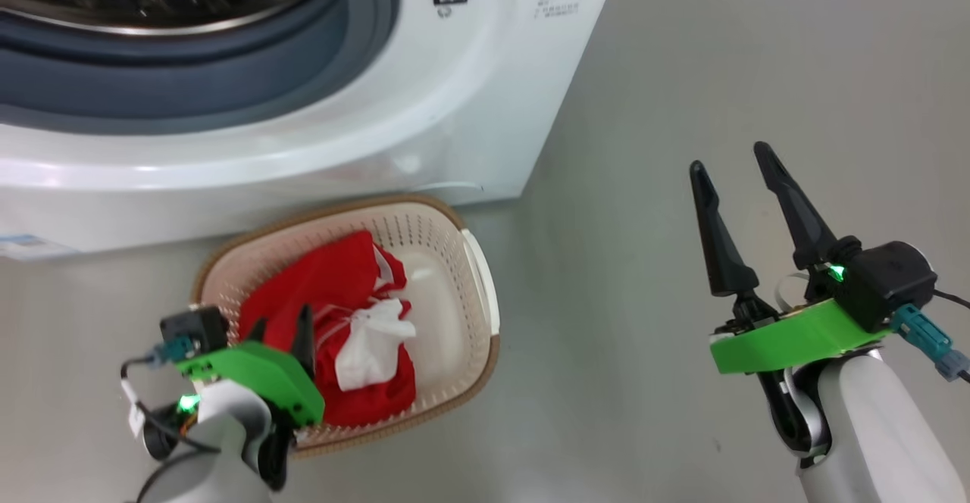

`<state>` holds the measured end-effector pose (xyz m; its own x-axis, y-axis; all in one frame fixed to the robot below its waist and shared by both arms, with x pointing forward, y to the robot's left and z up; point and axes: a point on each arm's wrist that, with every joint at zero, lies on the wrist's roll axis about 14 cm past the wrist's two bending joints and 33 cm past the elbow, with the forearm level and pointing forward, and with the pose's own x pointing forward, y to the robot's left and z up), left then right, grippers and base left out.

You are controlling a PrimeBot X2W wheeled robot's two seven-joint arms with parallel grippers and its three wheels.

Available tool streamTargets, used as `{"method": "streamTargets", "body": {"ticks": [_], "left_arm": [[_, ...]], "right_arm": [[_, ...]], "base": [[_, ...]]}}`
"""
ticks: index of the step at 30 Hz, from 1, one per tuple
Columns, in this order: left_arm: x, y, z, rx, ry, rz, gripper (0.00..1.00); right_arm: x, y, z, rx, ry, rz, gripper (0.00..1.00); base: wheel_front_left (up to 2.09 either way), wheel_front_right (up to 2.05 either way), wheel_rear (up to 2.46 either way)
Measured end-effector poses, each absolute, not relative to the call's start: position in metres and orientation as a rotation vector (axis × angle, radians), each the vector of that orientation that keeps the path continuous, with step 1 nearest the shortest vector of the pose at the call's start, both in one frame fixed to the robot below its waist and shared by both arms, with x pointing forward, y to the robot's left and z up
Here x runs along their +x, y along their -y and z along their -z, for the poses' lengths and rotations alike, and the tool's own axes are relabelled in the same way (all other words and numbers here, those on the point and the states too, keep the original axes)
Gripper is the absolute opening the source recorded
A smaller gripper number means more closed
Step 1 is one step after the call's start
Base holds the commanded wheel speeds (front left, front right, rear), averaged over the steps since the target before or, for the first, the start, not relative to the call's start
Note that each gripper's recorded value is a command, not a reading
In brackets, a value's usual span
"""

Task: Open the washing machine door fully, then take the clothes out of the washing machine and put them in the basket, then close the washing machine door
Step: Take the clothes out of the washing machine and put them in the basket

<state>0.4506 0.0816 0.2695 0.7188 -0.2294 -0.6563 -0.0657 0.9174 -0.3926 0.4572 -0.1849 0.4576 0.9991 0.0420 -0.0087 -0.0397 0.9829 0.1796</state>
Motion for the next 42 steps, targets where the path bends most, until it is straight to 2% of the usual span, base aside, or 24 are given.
{"method": "streamTargets", "body": {"ticks": [5, 11, 22, 34, 42], "left_arm": [[0.448, -0.093, -0.294, -0.399, -0.682, 0.100, 1.00], [0.470, -0.108, -0.363, -0.424, -0.425, 0.114, 1.00], [0.447, -0.143, -0.461, -0.376, -0.091, 0.082, 1.00], [0.403, -0.155, -0.511, -0.282, 0.071, 0.101, 1.00], [0.381, -0.172, -0.521, -0.265, 0.116, 0.063, 1.00]], "right_arm": [[0.444, 0.187, -0.468, 0.186, 0.003, -0.032, 1.00], [0.431, 0.183, -0.485, 0.184, 0.039, -0.041, 1.00], [0.402, 0.182, -0.517, 0.179, 0.117, -0.047, 1.00], [0.374, 0.184, -0.542, 0.179, 0.188, -0.046, 1.00], [0.366, 0.186, -0.552, 0.152, 0.221, -0.041, 1.00]], "base": [[0.00, 0.00, 0.00], [0.00, 0.00, 0.00], [0.00, 0.00, 0.00], [0.00, 0.00, 0.00], [0.00, 0.00, 0.00]]}}
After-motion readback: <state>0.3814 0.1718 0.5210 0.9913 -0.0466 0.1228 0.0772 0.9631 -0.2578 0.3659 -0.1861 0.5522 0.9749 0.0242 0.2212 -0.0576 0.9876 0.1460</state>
